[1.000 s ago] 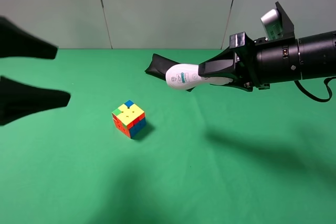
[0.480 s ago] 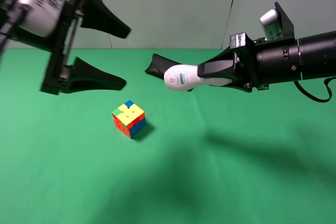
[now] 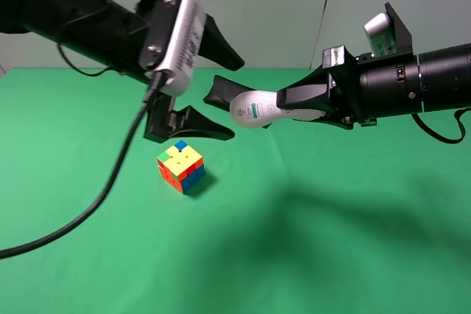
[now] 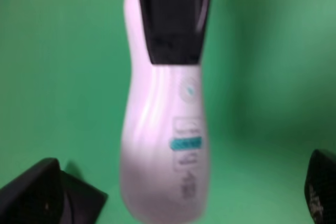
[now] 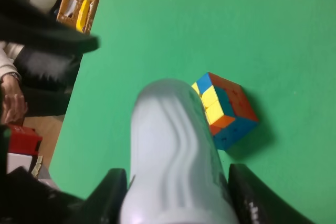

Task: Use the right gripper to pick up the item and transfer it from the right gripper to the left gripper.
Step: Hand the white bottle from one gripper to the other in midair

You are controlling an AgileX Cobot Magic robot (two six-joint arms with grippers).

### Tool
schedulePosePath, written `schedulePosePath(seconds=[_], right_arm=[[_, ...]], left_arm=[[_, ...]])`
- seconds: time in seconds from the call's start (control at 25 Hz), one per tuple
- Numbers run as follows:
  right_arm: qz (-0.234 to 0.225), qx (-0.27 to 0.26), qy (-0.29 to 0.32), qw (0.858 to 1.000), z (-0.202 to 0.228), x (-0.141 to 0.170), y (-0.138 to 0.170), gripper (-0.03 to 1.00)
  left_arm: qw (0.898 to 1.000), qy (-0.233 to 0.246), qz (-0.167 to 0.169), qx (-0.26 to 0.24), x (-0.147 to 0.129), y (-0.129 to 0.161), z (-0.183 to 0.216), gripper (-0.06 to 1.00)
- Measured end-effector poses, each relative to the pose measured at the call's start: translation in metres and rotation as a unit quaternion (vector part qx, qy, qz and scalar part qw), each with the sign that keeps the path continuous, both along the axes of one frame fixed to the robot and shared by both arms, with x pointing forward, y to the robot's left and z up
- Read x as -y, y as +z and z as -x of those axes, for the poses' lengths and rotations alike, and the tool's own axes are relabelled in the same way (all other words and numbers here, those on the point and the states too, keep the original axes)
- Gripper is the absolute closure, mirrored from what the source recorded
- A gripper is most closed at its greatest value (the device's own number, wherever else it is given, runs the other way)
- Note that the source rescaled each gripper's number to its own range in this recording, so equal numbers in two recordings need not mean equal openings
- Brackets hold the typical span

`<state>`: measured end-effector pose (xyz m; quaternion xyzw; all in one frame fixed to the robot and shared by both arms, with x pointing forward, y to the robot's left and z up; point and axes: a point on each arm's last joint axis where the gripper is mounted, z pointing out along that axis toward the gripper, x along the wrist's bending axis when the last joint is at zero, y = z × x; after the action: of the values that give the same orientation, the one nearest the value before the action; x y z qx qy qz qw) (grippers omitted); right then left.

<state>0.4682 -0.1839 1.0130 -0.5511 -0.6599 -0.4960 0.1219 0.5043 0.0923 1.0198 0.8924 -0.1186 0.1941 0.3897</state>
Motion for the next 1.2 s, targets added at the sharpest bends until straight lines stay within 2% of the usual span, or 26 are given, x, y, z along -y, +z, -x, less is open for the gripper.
schedulePosePath(seconds=[0.24, 0.36, 0.92, 1.2], right_arm=[[0.001, 0.003, 0.002, 1.0, 0.0, 0.0, 0.0, 0.94], [0.003, 0.006, 0.003, 1.0, 0.0, 0.0, 0.0, 0.94], [0.003, 0.006, 0.004, 1.0, 0.0, 0.0, 0.0, 0.94], [0.004, 0.008, 0.005, 1.0, 0.0, 0.0, 0.0, 0.94]], left_arm=[[1.0, 0.003, -0.007, 0.026, 0.028, -0.006, -0.012, 0.11], [1.0, 0.005, -0.008, 0.022, 0.036, -0.013, -0.017, 0.11], [1.0, 0.021, -0.022, -0.001, 0.043, -0.041, -0.026, 0.11], [0.998, 0.025, -0.024, 0.044, 0.06, -0.038, -0.02, 0.11]])
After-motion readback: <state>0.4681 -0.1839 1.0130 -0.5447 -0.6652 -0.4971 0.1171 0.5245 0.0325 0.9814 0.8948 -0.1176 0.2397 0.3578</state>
